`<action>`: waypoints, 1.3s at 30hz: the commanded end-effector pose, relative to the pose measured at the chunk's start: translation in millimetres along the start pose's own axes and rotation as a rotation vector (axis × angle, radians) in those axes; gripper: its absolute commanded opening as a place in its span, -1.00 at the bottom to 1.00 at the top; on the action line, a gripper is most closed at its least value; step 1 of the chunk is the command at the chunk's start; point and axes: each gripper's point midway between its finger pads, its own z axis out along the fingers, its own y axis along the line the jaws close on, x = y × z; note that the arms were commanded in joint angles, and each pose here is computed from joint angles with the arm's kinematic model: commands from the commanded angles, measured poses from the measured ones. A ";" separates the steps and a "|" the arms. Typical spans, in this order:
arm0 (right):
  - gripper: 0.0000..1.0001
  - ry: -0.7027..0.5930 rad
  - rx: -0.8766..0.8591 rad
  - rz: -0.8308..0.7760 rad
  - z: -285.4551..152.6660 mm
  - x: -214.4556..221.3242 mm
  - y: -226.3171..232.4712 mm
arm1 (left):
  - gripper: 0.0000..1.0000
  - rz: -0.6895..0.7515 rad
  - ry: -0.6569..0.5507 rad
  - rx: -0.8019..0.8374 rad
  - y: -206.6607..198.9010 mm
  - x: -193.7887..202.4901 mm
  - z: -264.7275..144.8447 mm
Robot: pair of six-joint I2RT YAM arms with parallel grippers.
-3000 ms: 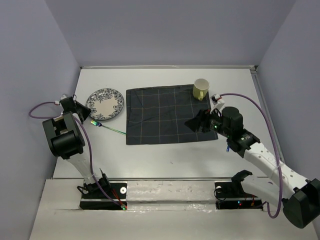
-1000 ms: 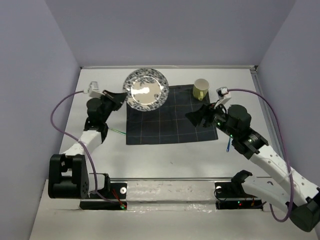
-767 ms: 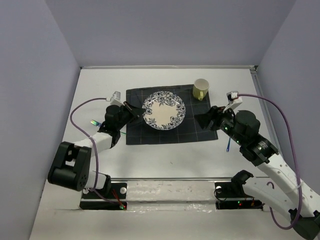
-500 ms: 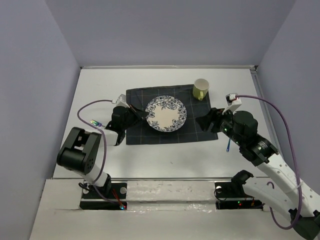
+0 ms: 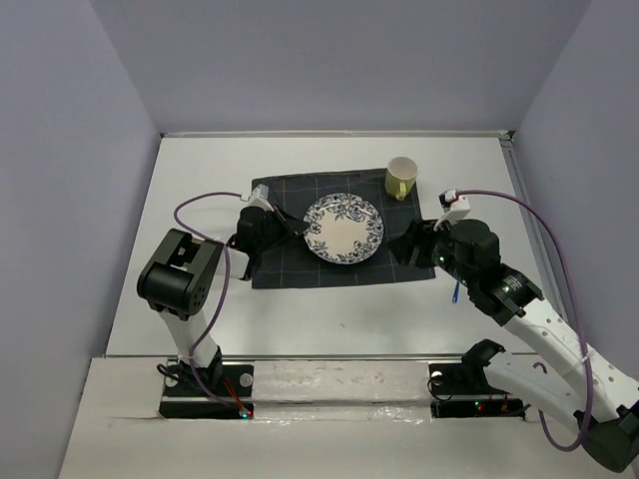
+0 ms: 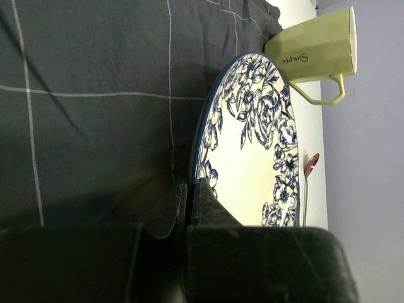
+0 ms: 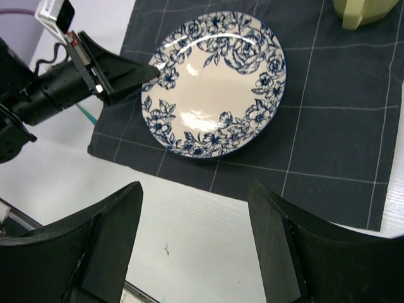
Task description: Set the dinner table for one person
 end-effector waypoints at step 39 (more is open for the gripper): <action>-0.03 -0.011 0.504 0.240 17.7 37.4 -138.9 | 0.98 0.226 -0.462 0.163 -128.2 -114.2 -113.7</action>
